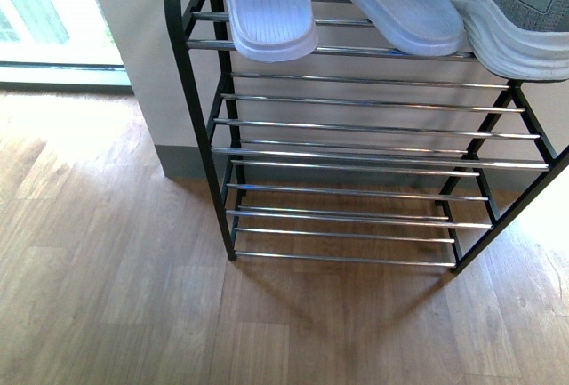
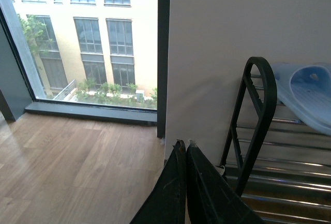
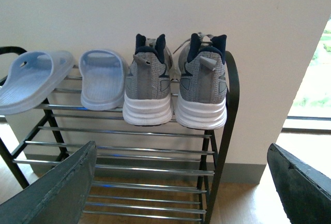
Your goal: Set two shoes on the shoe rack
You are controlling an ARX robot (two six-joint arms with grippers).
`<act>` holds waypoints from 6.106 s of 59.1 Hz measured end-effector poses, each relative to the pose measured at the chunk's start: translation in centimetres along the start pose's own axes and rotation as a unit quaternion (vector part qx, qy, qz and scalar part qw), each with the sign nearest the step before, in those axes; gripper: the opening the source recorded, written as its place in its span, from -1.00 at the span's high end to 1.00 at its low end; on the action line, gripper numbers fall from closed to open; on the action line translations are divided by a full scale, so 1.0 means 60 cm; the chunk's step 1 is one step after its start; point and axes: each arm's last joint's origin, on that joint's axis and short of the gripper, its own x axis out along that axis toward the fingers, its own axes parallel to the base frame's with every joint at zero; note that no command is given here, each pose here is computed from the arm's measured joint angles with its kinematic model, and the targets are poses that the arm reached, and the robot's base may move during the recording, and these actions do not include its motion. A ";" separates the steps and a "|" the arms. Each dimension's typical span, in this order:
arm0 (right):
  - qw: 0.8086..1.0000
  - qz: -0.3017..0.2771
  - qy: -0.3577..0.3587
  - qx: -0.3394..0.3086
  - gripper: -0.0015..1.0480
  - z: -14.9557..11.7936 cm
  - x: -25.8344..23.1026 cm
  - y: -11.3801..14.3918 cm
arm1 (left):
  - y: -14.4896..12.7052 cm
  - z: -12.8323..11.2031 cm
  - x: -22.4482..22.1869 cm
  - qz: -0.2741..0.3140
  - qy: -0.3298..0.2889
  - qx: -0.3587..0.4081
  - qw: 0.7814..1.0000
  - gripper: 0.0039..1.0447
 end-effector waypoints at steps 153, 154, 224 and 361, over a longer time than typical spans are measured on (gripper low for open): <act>1.000 0.000 0.000 0.000 -0.82 0.000 0.000 0.000 | 0.000 -0.006 -0.036 0.002 0.008 0.001 1.000 -0.83; 1.000 0.000 0.000 0.000 -0.82 0.000 0.000 0.000 | 0.000 -0.006 -0.036 0.001 0.008 0.001 1.000 -0.83; 1.000 0.002 0.001 0.000 -0.82 0.000 0.000 0.000 | 0.000 -0.006 -0.036 0.001 0.008 0.001 1.000 -0.83; 1.000 0.000 0.001 0.000 -0.82 0.000 0.000 0.000 | 0.000 -0.006 -0.036 0.001 0.008 0.002 1.000 -0.83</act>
